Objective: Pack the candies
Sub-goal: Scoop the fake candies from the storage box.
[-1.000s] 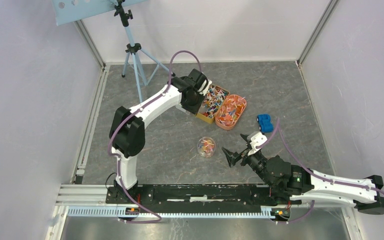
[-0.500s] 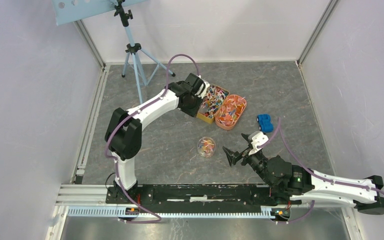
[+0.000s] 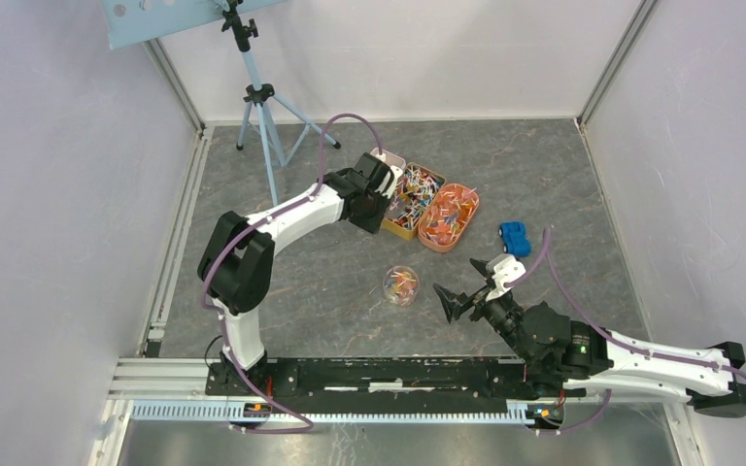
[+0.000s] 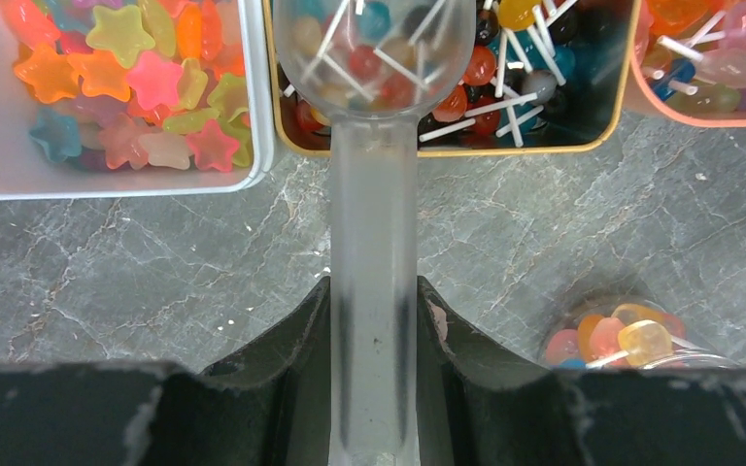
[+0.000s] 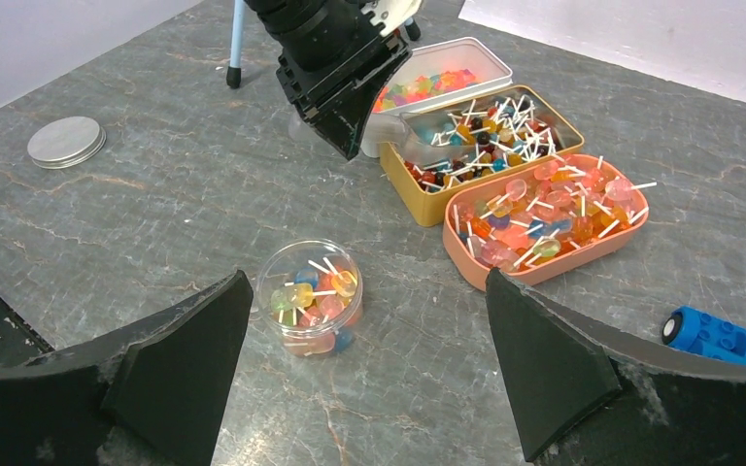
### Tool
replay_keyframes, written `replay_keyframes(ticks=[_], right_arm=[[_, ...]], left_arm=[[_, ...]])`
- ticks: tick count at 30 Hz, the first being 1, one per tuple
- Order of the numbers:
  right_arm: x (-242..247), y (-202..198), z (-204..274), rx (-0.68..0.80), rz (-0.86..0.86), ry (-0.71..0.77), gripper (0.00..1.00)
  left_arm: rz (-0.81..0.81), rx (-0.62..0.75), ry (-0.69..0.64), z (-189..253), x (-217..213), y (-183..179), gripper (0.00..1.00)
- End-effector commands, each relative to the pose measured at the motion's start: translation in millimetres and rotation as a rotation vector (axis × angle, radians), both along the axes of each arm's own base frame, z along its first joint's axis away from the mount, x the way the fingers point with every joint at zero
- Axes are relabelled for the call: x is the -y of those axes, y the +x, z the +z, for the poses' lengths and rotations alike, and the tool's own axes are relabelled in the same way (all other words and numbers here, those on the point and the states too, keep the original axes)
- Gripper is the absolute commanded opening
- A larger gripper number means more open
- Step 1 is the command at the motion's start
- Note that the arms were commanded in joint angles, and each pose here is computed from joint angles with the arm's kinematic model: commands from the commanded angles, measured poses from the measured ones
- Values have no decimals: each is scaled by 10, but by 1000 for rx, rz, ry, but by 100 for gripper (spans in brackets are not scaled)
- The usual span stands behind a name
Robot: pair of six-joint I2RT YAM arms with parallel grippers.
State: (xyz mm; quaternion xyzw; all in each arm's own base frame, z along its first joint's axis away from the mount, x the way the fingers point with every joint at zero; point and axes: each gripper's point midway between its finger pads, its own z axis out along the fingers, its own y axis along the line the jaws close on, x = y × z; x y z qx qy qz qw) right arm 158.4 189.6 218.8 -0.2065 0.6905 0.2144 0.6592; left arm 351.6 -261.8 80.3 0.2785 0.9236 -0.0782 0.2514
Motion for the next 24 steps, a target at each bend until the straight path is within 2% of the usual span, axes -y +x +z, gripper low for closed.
replay_keyframes(ticks=[1, 16, 24], right_arm=[[7, 0, 165, 0, -9, 68, 98], [-5, 3, 148, -3, -10, 66, 98], [-29, -7, 166, -4, 0, 67, 98]], left_arm=[[34, 65, -24, 131, -72, 56, 2], [57, 213, -135, 429, -86, 67, 2], [53, 235, -151, 540, -114, 28, 2]])
